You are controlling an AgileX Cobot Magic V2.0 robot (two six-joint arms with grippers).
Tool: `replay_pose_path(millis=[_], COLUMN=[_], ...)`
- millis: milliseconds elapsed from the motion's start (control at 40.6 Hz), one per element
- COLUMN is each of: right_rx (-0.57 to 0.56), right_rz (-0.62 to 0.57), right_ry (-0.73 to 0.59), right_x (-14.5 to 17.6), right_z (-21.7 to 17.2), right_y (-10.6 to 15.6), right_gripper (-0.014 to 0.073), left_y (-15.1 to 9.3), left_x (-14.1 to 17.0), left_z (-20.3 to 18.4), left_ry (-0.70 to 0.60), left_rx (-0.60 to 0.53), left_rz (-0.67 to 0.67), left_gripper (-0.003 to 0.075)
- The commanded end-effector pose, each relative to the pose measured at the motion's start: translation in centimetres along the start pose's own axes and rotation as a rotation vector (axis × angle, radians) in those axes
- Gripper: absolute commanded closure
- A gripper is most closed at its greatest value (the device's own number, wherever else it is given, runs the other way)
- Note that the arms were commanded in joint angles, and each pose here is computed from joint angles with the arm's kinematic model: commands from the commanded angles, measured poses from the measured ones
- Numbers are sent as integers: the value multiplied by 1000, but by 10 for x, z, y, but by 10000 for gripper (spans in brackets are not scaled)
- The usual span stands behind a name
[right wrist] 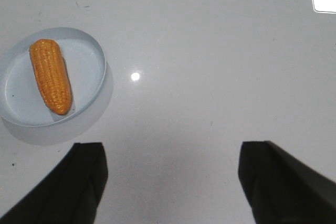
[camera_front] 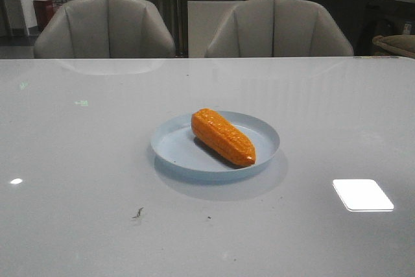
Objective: Place corn on plate with both arms
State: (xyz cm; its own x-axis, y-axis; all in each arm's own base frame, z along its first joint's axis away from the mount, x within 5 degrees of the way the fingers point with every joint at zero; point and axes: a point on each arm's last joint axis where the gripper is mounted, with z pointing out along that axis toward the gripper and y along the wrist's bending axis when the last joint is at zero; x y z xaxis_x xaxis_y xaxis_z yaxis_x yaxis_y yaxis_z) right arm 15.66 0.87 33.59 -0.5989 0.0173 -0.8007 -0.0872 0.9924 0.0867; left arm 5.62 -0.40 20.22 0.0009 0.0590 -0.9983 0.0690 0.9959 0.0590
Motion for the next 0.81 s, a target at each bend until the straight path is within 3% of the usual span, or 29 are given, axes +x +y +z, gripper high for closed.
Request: replay_pose_path(millis=[0,148,787], right_rx=[11,11,7], right_rz=[0,0,0], right_ry=[-102,-102,-101], right_x=[-13,-13,-12], right_z=[-6,-6,-5], right_y=[-1,-1,0], right_gripper=[-26,-26,-26], left_y=[0,0,0], left_x=[1,9,9], left_z=[-1,0,0], left_ry=[-103,-11,-9], left_rx=[-12,-5,-5], left_rz=[-3,-3,-3], left_gripper=[626,626,626])
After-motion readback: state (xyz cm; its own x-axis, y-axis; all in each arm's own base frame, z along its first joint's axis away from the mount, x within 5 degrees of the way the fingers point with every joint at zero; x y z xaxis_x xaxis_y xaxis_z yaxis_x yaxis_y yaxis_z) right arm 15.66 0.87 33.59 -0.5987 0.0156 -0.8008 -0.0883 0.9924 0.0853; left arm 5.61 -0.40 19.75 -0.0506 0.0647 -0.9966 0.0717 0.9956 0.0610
